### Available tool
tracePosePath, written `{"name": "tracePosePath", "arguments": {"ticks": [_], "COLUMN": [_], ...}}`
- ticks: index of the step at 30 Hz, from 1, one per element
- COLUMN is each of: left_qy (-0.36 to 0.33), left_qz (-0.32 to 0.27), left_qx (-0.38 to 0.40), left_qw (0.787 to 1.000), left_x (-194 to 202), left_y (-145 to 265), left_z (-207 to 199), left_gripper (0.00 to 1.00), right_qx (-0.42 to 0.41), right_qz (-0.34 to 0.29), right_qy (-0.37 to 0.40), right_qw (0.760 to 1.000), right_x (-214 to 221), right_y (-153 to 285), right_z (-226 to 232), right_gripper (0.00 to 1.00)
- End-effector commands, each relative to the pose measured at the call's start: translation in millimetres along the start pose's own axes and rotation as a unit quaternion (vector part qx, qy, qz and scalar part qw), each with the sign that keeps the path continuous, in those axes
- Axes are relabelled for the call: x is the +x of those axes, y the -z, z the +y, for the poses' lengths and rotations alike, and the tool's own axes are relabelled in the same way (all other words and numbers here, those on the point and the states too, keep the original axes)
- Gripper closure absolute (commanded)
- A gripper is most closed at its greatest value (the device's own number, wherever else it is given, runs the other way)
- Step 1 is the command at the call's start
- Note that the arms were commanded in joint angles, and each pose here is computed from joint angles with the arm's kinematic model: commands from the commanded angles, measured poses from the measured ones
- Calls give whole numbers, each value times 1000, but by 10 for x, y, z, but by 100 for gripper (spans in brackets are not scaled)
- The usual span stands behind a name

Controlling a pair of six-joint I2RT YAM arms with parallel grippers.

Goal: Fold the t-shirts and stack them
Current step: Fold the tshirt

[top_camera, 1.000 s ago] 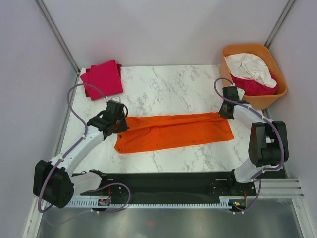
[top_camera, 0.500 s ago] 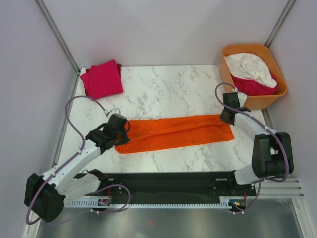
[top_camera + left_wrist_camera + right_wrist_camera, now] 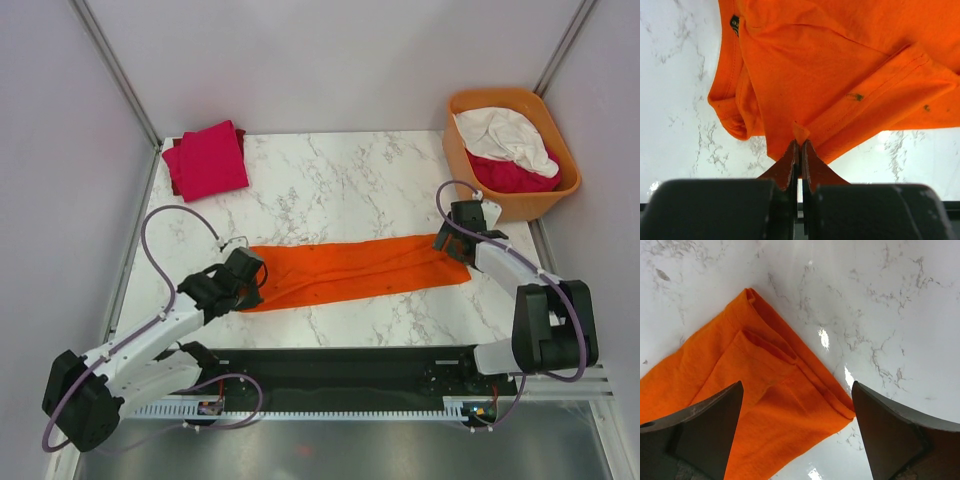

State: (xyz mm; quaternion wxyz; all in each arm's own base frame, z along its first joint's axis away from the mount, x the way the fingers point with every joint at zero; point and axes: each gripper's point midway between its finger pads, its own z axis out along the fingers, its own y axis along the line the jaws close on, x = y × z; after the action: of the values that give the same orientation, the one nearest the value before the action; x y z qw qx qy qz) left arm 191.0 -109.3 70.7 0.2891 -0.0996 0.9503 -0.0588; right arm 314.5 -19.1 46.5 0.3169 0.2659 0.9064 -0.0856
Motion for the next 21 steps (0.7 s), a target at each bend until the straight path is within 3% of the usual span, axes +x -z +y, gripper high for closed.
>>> {"name": "tracePosePath", "arguments": {"ticks": [1,2,3,8,12,14,16,17,21], "left_qy": [11,25,70,64,53,35,40,41,35], "left_qz": [-21,-37,-17,-71,-55,-22,-41,-48,-61], "left_qx": [10,30,28,49,36,31,17,14,-23], "left_qw": [1000,999,997,994,996,999,998,998,997], "left_x": [-33,-137,-68,-474,-429,-230,-310,-356,-569], "left_y": [97,197,266,523,449,355,284,262,110], "left_z": [-35,-114,-118,-266,-292,-242,-237,-248,-266], "left_gripper": [98,98,1,4,4,0,6,6,0], "right_qx": [-41,-54,-85,-184,-196,-195,-193,-188,-150], "right_qz": [-42,-53,-76,-103,-92,-92,-85,-79,-42], "right_qy": [-28,-30,-25,13,36,36,39,40,64], "right_qw": [998,997,993,977,976,976,977,978,986], "right_x": [-222,-289,-431,-635,-697,-699,-656,-629,-482], "right_y": [192,256,410,794,806,772,679,627,272], "right_z": [133,188,337,863,1063,1083,1118,1122,1136], "right_gripper": [2,2,3,8,16,33,60,64,56]}}
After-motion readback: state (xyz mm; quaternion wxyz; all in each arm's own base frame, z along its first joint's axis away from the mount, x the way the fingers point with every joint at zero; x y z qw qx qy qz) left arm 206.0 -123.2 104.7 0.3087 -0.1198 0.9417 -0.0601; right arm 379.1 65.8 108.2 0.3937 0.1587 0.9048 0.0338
